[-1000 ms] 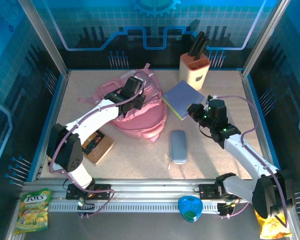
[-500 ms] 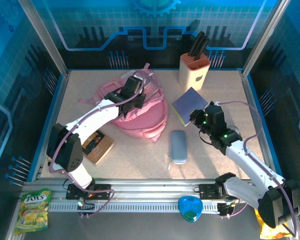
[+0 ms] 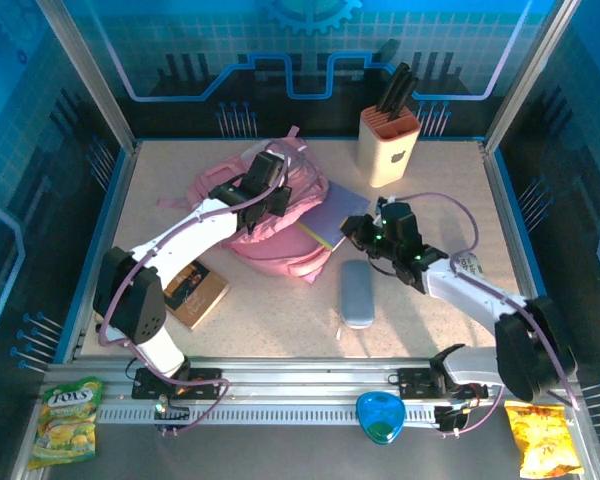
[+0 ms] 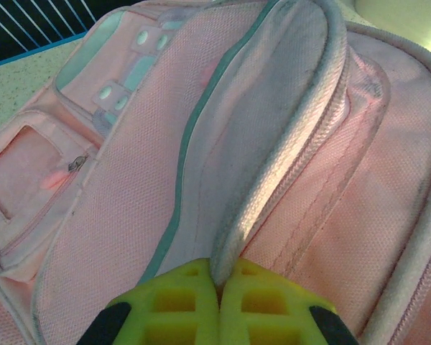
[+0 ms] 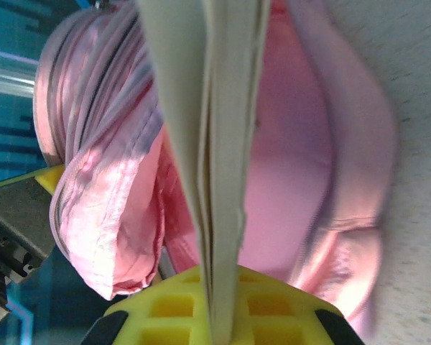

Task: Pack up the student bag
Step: Place the book in the student bag, then close the student bag at the top-center of the table, then move the student bag to the top-center of the table.

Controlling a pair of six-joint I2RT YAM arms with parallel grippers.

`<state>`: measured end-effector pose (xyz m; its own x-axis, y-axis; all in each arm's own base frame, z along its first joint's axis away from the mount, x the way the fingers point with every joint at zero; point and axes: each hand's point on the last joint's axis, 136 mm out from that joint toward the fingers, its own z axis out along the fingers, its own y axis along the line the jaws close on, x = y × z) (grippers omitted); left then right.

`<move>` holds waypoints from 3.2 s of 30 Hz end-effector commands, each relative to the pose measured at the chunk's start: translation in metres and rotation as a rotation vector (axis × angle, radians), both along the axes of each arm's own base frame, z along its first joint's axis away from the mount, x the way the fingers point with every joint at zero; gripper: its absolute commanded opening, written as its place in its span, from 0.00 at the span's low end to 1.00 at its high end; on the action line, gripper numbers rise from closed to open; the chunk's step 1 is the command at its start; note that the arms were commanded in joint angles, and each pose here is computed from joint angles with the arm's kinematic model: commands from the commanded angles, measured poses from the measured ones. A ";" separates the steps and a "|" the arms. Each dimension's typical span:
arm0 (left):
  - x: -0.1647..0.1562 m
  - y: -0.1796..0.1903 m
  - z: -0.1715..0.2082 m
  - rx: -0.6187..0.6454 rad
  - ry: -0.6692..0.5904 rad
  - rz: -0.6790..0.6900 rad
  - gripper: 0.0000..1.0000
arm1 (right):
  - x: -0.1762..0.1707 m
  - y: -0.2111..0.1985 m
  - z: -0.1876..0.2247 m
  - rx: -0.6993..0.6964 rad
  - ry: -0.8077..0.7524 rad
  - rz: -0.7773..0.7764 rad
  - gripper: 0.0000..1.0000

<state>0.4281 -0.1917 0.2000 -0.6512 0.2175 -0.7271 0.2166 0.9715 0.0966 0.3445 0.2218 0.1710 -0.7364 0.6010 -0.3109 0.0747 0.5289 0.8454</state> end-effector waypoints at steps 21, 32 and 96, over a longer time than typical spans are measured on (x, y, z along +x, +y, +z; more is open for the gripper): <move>0.007 0.001 0.112 -0.340 -0.231 0.022 0.00 | 0.100 0.140 -0.056 0.106 0.083 0.015 0.06; 0.009 0.013 0.103 -0.379 -0.197 0.062 0.00 | 0.089 0.158 -0.070 0.025 0.133 0.176 0.55; -0.047 0.142 -0.086 -0.502 0.257 0.582 0.99 | 0.022 -0.011 0.000 -0.507 -0.091 0.089 1.00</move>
